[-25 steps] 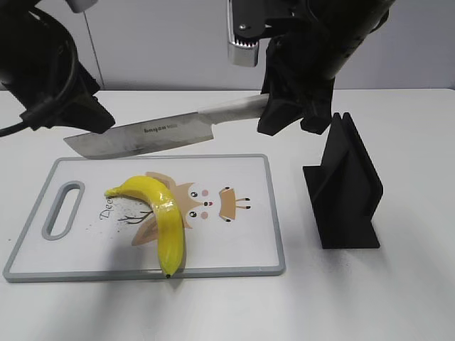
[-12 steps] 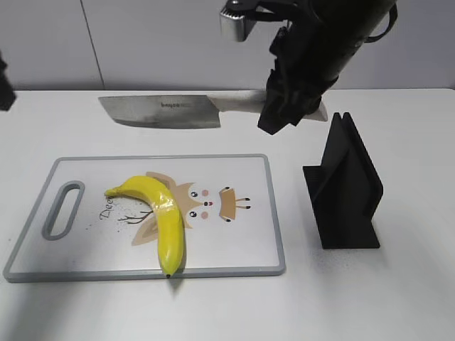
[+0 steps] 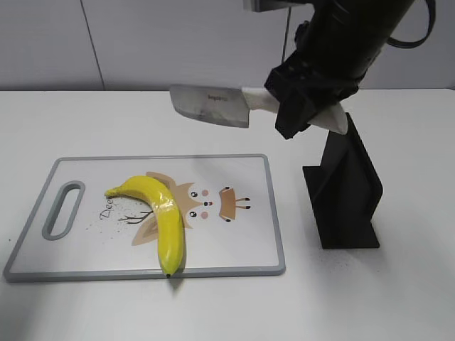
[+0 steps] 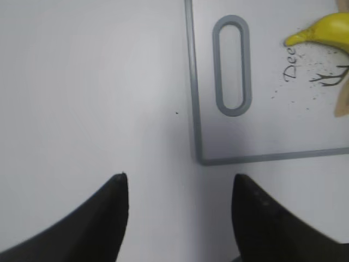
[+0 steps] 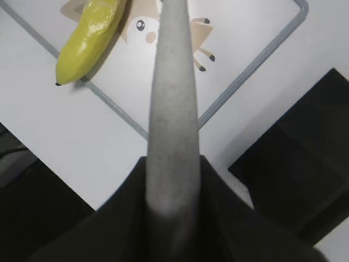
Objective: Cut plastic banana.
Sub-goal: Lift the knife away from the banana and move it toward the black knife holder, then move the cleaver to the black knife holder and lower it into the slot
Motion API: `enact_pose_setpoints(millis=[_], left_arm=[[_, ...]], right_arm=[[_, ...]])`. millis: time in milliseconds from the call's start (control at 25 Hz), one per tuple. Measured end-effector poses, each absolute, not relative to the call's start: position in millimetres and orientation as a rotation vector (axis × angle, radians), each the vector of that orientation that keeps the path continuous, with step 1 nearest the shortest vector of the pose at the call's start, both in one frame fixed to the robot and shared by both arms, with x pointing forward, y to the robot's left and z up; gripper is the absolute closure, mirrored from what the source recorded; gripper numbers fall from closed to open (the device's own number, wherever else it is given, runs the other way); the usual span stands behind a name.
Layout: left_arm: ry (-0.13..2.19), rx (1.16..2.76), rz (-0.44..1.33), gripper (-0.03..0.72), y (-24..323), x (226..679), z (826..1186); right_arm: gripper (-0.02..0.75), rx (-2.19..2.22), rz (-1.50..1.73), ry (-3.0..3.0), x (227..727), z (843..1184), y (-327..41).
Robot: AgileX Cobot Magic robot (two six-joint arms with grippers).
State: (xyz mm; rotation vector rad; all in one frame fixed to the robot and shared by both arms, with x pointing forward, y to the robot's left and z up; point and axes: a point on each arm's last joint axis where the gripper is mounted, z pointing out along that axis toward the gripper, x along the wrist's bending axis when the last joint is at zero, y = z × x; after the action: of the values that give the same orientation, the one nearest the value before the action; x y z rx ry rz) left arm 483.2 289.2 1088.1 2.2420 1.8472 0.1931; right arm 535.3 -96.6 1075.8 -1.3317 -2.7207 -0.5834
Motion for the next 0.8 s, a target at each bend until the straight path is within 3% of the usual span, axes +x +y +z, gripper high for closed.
enact_pose_setpoints(millis=[240, 520, 800], left_arm=[[1.828, 2.229, 0.247, 0.121, 291.1, 426.0, 1087.1], [1.735, 2.128, 0.454, 0.126, 293.6, 358.4, 1085.1], [1.645, 2.026, 0.618, 0.126, 295.1, 303.2, 1065.3]], right_arm=[[0.547, -1.6, -0.738, -2.589, 510.3, 1088.8, -114.1], [0.547, -1.992, -0.956, -2.444, 483.0, 1090.0, -147.9], [0.547, -2.264, -0.971, -2.384, 460.7, 1087.1, -179.0]])
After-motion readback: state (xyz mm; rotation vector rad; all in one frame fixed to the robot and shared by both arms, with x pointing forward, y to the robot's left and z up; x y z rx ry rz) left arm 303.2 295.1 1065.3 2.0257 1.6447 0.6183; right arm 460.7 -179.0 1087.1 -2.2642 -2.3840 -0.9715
